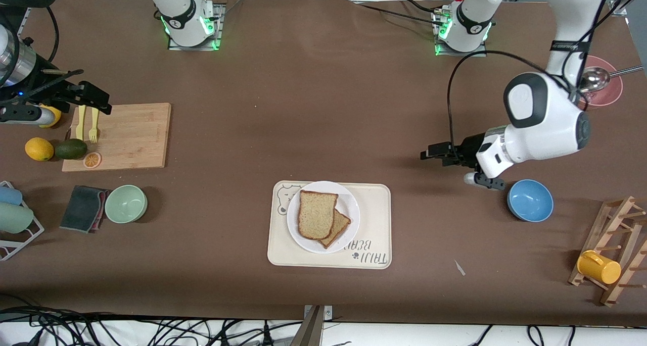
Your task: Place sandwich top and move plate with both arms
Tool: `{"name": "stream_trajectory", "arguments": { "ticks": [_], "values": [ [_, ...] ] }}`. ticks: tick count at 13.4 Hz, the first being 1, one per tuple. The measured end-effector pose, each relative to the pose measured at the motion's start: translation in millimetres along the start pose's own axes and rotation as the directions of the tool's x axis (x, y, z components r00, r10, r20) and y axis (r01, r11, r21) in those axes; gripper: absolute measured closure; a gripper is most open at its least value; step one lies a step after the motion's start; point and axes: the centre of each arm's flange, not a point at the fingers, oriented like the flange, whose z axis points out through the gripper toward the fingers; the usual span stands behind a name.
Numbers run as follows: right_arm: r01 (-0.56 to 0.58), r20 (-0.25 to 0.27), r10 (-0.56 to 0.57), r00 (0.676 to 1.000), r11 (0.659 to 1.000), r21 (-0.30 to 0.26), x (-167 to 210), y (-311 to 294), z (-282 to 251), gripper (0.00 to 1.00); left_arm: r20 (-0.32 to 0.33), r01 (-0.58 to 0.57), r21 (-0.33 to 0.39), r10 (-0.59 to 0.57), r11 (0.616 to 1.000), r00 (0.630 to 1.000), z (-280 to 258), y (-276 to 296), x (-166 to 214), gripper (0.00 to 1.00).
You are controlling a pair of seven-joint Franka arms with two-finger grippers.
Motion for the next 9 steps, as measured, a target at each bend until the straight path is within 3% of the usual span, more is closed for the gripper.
{"name": "stream_trajectory", "arguments": {
  "ticks": [5,9],
  "values": [
    [0.001,-0.001,-0.001,1.0,1.0,0.0,0.0,-0.6,-0.5,0.0,0.102,-0.011,0.227,-0.013,0.974,0.995,-69.3,18.3,-14.4,0.0],
    [0.001,-0.002,-0.001,1.0,1.0,0.0,0.0,-0.6,-0.8,0.0,0.12,-0.041,0.381,-0.005,0.924,0.993,-131.8,29.6,-15.0,0.0]
  ]
}}
